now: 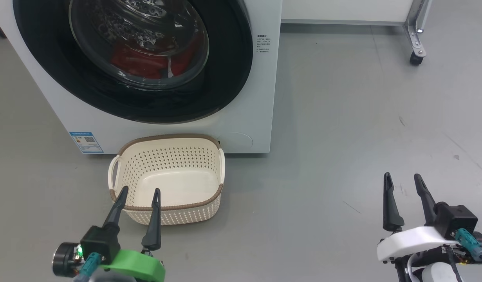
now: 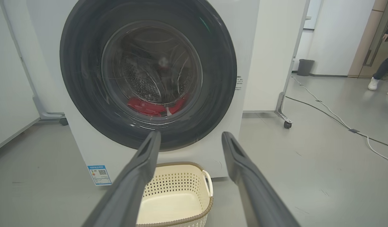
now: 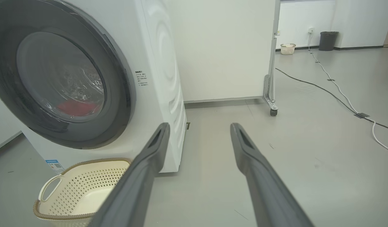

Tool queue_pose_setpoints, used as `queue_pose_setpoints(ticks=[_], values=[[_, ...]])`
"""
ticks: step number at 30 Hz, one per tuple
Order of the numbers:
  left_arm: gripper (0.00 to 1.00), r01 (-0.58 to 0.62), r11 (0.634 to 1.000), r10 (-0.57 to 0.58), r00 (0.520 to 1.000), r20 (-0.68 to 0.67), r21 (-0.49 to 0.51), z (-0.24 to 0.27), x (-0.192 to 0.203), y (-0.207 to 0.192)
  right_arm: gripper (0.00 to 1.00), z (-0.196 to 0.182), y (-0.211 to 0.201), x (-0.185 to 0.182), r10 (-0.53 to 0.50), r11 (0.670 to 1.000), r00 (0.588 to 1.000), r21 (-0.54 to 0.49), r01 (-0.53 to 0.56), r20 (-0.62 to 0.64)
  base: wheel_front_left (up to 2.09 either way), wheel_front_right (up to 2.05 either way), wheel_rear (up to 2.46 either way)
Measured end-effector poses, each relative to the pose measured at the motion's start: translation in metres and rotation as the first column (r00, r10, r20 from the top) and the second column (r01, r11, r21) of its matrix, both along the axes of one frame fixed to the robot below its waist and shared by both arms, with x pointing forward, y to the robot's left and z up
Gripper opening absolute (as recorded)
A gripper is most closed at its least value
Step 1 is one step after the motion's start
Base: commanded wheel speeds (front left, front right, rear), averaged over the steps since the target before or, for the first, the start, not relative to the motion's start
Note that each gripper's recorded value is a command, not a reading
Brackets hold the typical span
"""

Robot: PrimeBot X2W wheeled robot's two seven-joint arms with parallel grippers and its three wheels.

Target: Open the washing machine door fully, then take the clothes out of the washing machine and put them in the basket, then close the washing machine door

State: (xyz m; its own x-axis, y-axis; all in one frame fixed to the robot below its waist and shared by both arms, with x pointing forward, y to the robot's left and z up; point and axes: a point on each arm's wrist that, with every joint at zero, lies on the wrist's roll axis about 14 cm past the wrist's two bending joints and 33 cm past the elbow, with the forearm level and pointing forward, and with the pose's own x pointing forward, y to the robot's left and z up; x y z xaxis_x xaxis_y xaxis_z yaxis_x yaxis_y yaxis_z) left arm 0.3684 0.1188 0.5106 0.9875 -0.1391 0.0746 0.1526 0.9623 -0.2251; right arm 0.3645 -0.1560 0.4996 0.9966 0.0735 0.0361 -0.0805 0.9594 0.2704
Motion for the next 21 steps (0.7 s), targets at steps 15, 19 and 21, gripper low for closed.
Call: queue_pose_setpoints(ticks=[15,19,21], values=[[1.00,-0.026,0.997,0.034,0.995,-0.099,0.075,-0.036,-0.011,0.000,1.00,-0.017,0.005,-0.007,0.013,0.998,0.999,-0.069,-0.016,-0.047,0.00,0.00,0.00],[1.00,-0.032,0.997,0.040,0.993,-0.111,0.073,-0.040,-0.012,0.000,1.00,-0.018,0.005,-0.007,0.013,0.998,0.999,-0.068,-0.016,-0.049,0.00,0.00,0.00],[1.00,-0.031,0.997,0.040,0.993,-0.113,0.074,-0.040,-0.012,0.000,1.00,-0.018,0.006,-0.008,0.014,0.998,0.999,-0.068,-0.018,-0.050,0.00,0.00,0.00]])
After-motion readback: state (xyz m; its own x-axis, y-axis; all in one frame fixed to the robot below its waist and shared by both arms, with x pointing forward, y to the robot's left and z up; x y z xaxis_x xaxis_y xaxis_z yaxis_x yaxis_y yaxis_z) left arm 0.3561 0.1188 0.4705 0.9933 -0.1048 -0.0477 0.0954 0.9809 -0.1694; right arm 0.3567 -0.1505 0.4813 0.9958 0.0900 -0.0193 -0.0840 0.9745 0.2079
